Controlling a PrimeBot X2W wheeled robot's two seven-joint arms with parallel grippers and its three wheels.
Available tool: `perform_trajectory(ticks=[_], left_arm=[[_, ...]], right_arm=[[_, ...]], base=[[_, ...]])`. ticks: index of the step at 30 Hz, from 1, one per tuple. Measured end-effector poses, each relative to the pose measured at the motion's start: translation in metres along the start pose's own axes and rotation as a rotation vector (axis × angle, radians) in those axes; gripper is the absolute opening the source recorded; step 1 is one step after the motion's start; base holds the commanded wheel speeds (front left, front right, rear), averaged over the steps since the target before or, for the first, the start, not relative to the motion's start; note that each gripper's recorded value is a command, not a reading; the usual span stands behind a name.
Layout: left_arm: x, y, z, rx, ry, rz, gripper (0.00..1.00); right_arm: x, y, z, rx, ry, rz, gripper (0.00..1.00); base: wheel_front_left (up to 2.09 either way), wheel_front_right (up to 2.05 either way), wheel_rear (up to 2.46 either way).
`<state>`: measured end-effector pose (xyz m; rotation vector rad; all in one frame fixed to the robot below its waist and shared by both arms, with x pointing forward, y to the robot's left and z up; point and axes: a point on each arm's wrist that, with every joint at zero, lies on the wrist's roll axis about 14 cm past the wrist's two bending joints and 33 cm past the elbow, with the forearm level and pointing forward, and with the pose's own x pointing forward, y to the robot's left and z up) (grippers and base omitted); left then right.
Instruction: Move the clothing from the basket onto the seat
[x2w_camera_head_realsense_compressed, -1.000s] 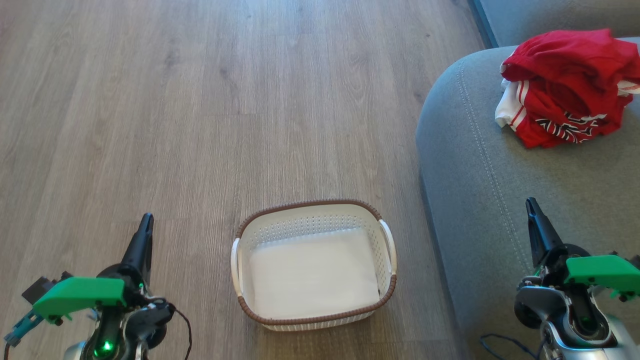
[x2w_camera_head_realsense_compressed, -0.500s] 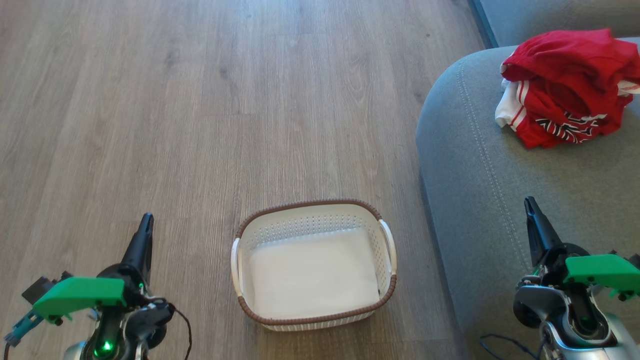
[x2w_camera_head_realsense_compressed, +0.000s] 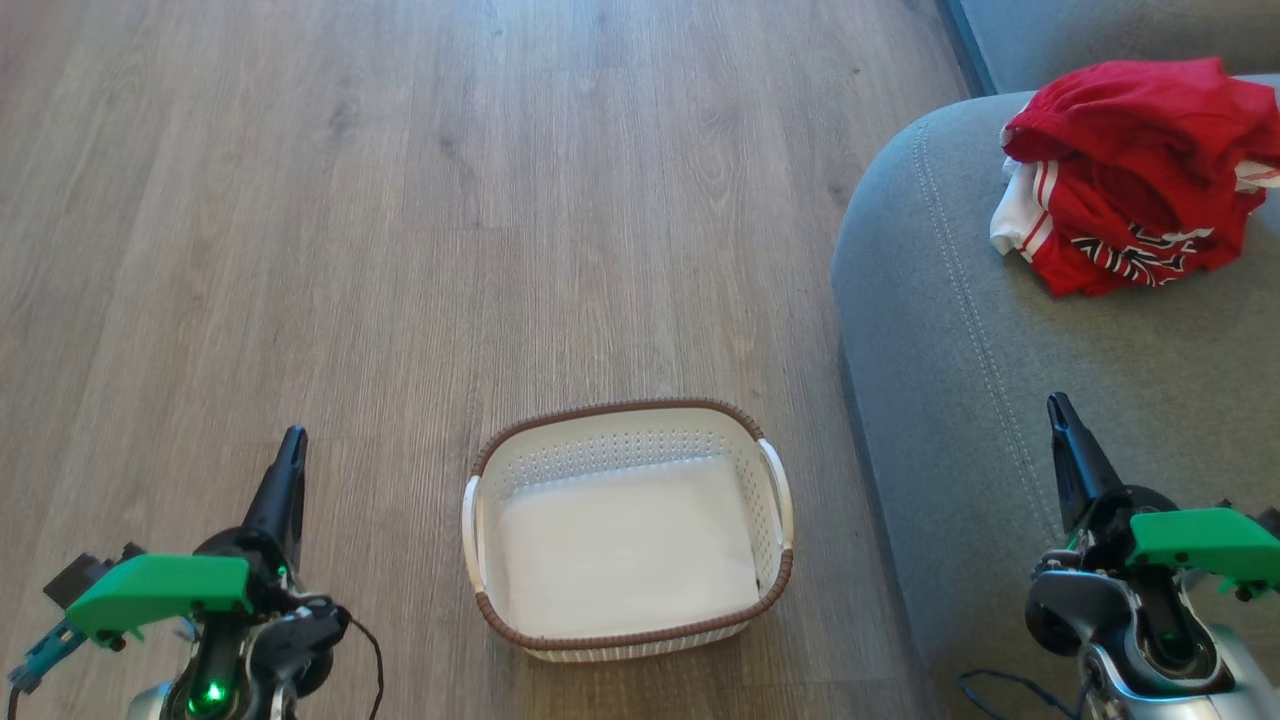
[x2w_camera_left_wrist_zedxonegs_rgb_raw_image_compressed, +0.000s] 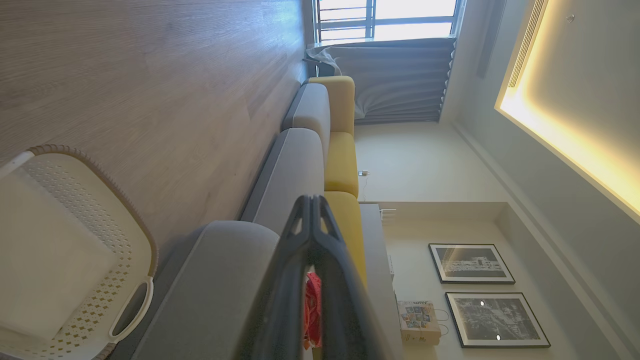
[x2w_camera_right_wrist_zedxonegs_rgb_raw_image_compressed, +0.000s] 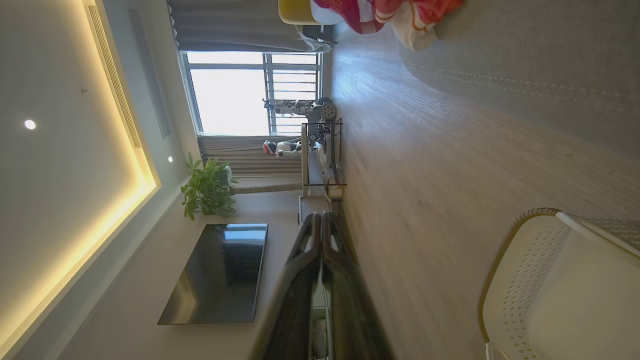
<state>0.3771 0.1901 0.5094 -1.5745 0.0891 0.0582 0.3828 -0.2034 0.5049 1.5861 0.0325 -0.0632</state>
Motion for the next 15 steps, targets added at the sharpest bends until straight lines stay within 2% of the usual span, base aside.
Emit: perform_trajectory(ticks=[15], left_arm=[[0.0000,0.0001,0.0000,0.000,0.000,0.000,0.00]], right_arm=[[-0.0003,0.0009,-0.0007,-0.001,0.003,-0.001,0.00]], base=[[0.00,0.00,0.00]])
